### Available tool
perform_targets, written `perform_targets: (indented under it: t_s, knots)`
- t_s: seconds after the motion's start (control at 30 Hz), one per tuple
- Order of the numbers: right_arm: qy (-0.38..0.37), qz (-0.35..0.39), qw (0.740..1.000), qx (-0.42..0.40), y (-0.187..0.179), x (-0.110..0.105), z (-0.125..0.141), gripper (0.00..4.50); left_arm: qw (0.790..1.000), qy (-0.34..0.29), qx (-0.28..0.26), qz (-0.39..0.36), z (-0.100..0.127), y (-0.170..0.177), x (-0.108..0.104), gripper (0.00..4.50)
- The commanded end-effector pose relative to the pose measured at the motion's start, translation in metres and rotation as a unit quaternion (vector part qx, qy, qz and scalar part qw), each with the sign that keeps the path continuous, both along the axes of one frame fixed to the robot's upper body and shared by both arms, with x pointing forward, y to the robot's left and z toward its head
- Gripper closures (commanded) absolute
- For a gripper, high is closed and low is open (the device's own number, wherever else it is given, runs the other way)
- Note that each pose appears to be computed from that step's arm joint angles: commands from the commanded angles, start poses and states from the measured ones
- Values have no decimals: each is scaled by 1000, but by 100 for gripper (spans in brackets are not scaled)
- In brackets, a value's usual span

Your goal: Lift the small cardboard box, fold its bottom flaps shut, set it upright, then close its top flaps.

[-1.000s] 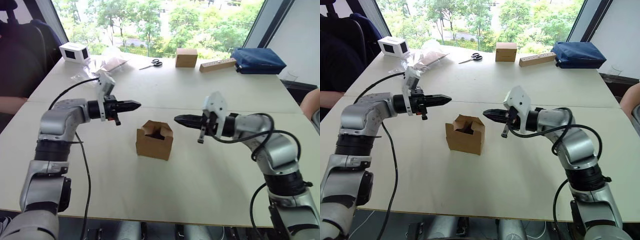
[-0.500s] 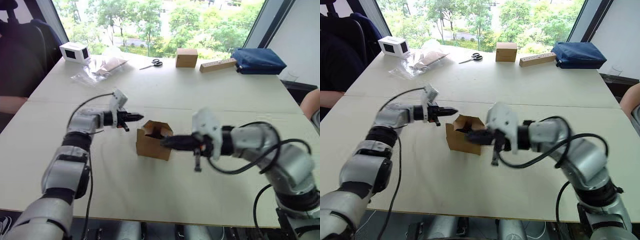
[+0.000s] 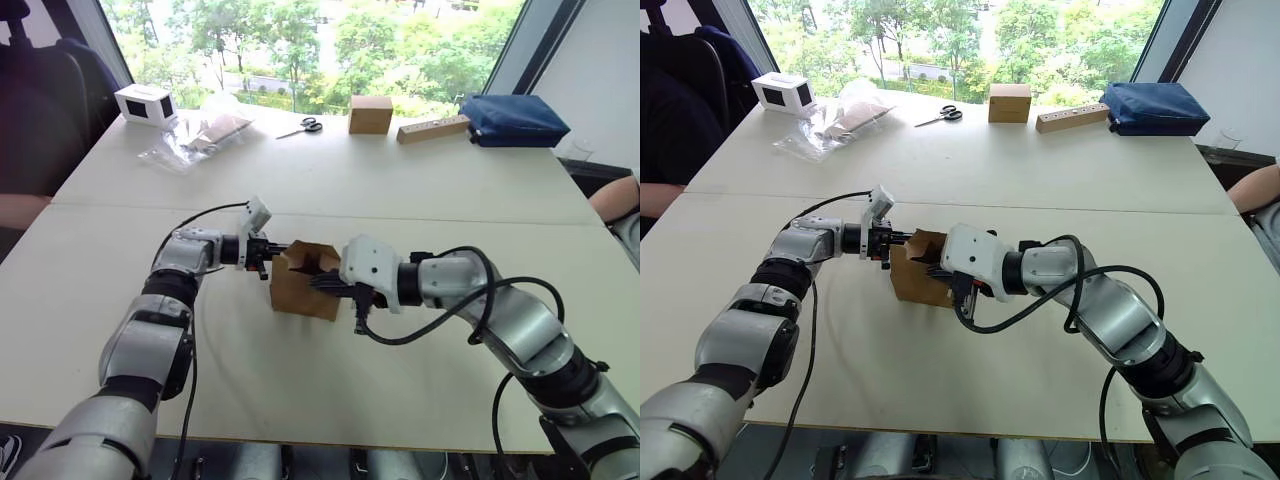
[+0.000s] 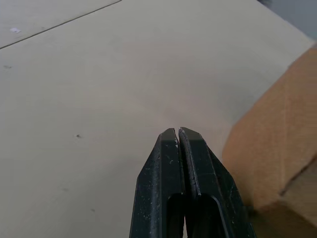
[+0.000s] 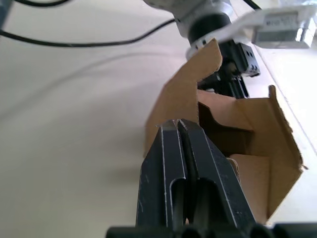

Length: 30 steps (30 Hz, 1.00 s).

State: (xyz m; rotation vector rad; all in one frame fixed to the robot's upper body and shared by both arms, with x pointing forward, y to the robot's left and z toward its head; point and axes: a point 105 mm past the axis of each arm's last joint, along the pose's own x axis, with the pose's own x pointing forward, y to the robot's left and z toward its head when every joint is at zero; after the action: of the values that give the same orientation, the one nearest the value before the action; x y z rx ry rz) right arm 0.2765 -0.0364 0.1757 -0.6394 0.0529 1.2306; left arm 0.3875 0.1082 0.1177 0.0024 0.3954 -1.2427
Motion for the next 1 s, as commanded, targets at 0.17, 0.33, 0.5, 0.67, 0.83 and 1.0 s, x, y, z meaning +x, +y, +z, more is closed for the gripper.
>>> perform_targets:
  t_s: [0.17,0.33,0.5,0.67,0.83,1.0]
  knots:
    - [-20,4,1000,-15,5,7,-2,450,1000,-5,-6,-13,4,1,-7,443]
    - [-10,2,1000,-18,8,8,-10,450,1000,-2,-6,-11,0,2,-10,443]
    - [-3,-6,1000,-22,9,12,-19,450,1000,-5,-8,1,-1,1,-8,443]
    - [-2,-6,1000,-18,11,13,-18,450,1000,-13,-10,26,0,6,-3,443]
    - [-5,-3,1000,-15,10,13,-15,450,995,-44,-47,81,32,31,6,443]
    - [-6,2,1000,-13,10,11,-13,450,992,-62,-85,74,68,54,-29,443]
